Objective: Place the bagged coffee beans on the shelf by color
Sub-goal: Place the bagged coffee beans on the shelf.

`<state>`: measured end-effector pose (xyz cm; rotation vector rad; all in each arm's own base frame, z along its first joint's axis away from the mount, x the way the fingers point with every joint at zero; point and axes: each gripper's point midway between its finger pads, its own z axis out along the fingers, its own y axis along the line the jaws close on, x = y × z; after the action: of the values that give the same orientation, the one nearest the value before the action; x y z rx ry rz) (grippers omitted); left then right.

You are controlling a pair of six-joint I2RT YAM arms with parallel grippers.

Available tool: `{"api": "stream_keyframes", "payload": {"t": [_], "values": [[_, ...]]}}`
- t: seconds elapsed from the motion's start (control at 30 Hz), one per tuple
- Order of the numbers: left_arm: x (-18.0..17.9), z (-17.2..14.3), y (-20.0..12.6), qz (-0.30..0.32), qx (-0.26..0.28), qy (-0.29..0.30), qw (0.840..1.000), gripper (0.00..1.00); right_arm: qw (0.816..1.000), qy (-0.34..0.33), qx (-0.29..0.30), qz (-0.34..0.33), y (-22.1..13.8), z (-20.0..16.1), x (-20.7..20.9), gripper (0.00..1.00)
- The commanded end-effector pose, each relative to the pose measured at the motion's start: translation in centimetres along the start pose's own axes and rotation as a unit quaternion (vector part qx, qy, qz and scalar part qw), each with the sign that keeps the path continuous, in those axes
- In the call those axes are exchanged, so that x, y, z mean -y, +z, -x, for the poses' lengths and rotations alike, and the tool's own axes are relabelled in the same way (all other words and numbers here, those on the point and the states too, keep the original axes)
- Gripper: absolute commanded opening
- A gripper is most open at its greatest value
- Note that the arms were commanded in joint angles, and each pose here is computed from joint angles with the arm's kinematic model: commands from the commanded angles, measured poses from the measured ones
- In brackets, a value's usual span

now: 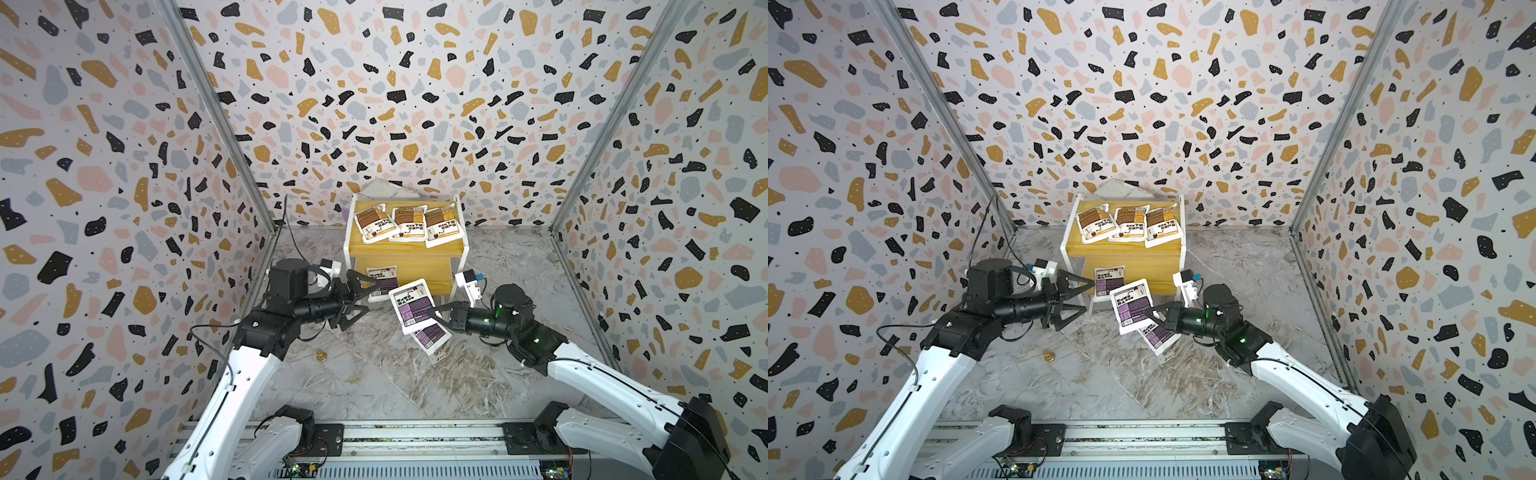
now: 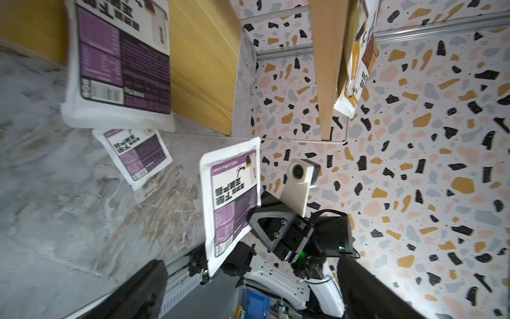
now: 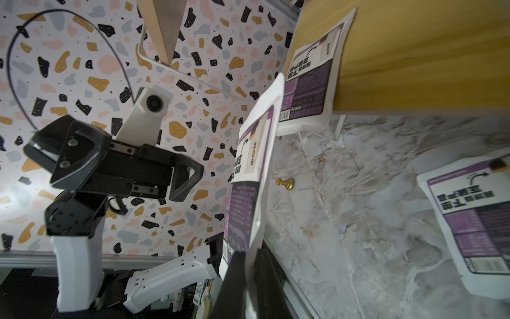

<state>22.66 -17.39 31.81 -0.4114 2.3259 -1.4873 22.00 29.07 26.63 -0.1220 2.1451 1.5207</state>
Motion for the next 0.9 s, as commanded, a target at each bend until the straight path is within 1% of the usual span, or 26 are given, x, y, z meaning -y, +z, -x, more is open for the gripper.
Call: {"api": "stream_keyframes", "payload": {"t": [0.0,0.03,0.2,0.4,0.6,0.7,0.87], "values": [[-2.5,-0.8,-1.6,0.074,0.013,0.025,0.997,1.00,0.993,-0.037,0.034,-0.108,-1.3,1.7,2.3,0.00],[-2.6,-1.0,-1.7,0.074,0.013,0.025,0.997,1.00,0.991,-0.034,0.038,-0.124,-1.2,2.0,2.8,0.00],[-3.1,-1.9,-2.2,0.075,0.010,0.021,0.997,1.00,0.986,-0.023,0.044,-0.157,0.2,2.9,4.5,0.00],[-3.2,-2.9,-2.9,0.076,0.005,0.021,0.997,1.00,0.979,-0.035,0.059,-0.190,1.3,3.9,5.6,0.00],[-3.4,-3.3,-3.2,0.078,0.002,0.017,0.997,1.00,0.978,-0.034,0.059,-0.197,2.8,4.2,5.9,0.00],[-3.4,-3.3,-3.2,0.076,-0.001,0.031,0.997,1.00,0.979,-0.030,0.059,-0.195,3.6,4.3,6.0,0.00],[-3.3,-3.3,-3.2,0.073,-0.003,0.032,0.997,1.00,0.980,-0.032,0.057,-0.189,4.8,4.5,5.5,0.00]]}}
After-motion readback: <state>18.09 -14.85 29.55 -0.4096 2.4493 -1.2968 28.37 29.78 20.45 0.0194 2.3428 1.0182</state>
